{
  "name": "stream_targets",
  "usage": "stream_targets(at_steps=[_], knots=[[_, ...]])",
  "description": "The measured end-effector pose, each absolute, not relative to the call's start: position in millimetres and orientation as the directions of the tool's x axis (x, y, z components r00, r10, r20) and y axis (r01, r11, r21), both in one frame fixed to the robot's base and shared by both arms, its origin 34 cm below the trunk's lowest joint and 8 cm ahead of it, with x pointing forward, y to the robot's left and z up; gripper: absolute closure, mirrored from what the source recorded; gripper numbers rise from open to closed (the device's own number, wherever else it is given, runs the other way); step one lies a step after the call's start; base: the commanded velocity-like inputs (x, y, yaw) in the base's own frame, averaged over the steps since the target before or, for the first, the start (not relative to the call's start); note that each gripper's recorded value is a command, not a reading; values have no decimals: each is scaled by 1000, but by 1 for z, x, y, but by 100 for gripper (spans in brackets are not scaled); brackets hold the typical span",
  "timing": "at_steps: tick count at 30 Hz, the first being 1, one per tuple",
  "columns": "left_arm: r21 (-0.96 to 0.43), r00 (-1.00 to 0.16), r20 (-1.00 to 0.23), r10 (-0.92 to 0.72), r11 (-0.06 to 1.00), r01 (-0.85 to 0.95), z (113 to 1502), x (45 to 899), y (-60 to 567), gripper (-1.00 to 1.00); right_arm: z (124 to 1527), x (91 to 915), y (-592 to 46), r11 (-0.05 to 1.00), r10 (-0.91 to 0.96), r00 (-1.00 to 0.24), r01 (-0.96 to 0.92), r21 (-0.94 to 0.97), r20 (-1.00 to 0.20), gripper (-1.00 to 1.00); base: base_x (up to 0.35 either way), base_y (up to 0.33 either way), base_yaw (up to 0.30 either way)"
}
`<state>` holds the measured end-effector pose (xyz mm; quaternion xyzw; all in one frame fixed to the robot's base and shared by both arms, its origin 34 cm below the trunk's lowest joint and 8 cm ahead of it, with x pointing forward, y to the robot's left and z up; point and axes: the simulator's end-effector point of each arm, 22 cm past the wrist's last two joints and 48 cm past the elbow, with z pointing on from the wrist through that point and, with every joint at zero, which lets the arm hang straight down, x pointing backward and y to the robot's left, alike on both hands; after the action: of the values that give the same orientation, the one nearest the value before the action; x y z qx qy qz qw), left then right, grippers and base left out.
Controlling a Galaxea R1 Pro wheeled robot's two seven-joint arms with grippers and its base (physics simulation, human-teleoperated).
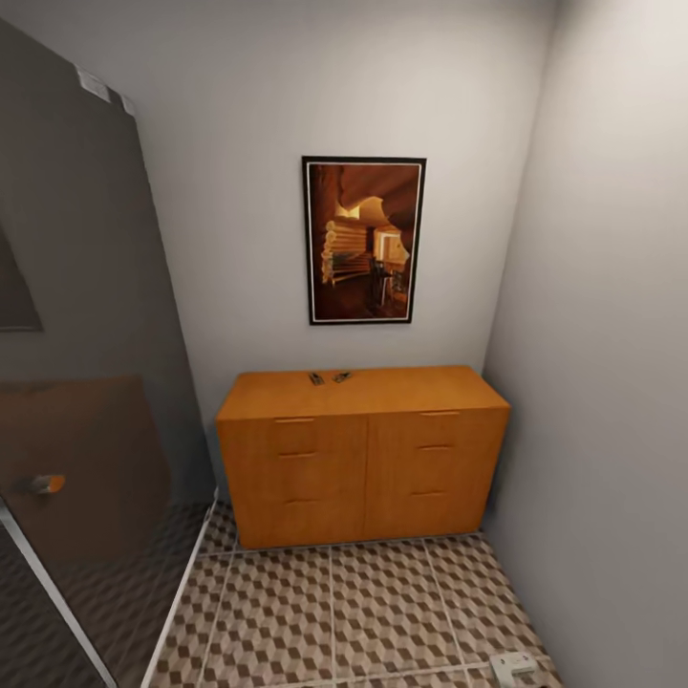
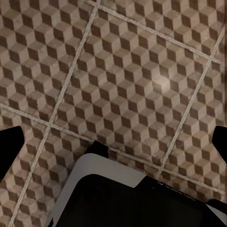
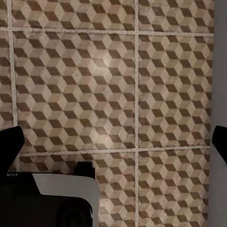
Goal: Take the four mousetraps from the cabinet in the bathroom and place them on the bathroom floor. Make sure all four end up on the same floor surface, and ensure that at least two of them are either under or directly next to the same bathroom sink.
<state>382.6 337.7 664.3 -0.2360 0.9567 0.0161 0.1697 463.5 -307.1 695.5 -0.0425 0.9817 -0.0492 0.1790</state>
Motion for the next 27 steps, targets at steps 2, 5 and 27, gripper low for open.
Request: stream_targets(at_steps=[2,5,27], knots=[[-49,-831,-332,-446,888,-457,664,383,338,-100,696,464,-307,992,-101,-932,-66,-112,-347,-100,342,0,0],[-49,-831,-332,-445,888,-456,664,383,338,-100,696,464,-307,992,-101,-932,-65,-112,-347,-100,342,7,0],[-50,-831,-334,-444,889,-455,664,383,337,-100,695,464,-307,992,-101,-933,-65,-112,-347,-100,202,65,0]])
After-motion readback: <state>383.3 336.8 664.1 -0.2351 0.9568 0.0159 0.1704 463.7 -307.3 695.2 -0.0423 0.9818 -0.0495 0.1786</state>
